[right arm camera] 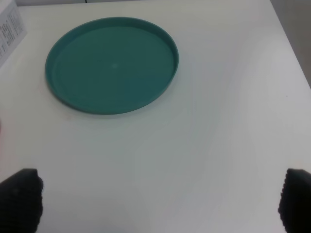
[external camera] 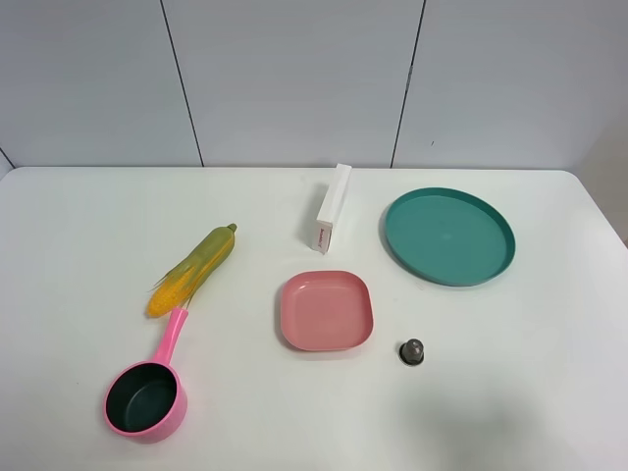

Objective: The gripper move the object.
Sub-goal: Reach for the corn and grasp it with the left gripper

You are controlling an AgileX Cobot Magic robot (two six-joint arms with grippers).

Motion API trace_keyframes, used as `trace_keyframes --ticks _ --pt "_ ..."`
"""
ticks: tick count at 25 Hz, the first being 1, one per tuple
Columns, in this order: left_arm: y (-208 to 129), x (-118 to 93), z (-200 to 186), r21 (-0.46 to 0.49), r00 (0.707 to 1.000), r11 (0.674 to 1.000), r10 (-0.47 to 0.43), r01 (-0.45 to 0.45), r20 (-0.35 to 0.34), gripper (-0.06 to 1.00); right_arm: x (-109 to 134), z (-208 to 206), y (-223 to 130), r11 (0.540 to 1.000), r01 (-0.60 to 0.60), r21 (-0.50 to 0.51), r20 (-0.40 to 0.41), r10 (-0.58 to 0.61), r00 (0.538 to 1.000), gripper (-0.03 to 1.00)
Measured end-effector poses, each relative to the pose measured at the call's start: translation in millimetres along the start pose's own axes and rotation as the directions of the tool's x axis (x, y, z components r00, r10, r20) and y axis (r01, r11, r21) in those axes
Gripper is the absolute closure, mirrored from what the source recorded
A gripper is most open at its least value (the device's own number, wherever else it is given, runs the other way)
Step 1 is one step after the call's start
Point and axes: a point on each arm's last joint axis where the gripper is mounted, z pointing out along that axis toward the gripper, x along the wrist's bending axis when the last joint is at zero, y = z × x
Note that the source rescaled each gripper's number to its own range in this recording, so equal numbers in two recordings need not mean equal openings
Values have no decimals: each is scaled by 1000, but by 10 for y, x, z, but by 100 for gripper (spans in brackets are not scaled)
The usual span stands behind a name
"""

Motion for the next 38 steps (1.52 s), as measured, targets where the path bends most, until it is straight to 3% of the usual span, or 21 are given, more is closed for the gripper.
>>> trace_keyframes --ticks 5,12,20,22,30,38 --pt "261 -26 140 36 996 998 -52 50 72 -6 0 0 0 1000 0 0 0 0 1000 -3" --pt "474 12 699 231 991 972 -75 47 113 -6 0 0 0 1000 0 0 0 0 1000 -3" --pt "439 32 1577 466 985 884 -58 -26 165 -6 0 0 0 1000 0 0 0 0 1000 -3" --pt "403 -37 1811 498 978 865 -50 -59 203 -6 0 0 0 1000 0 0 0 0 1000 -3" --pt "458 -601 2665 487 927 844 31 -224 373 -6 0 0 0 1000 0 0 0 0 1000 -3" --pt "305 -1064 3334 533 882 767 88 -356 462 -6 0 0 0 1000 0 0 0 0 1000 -3"
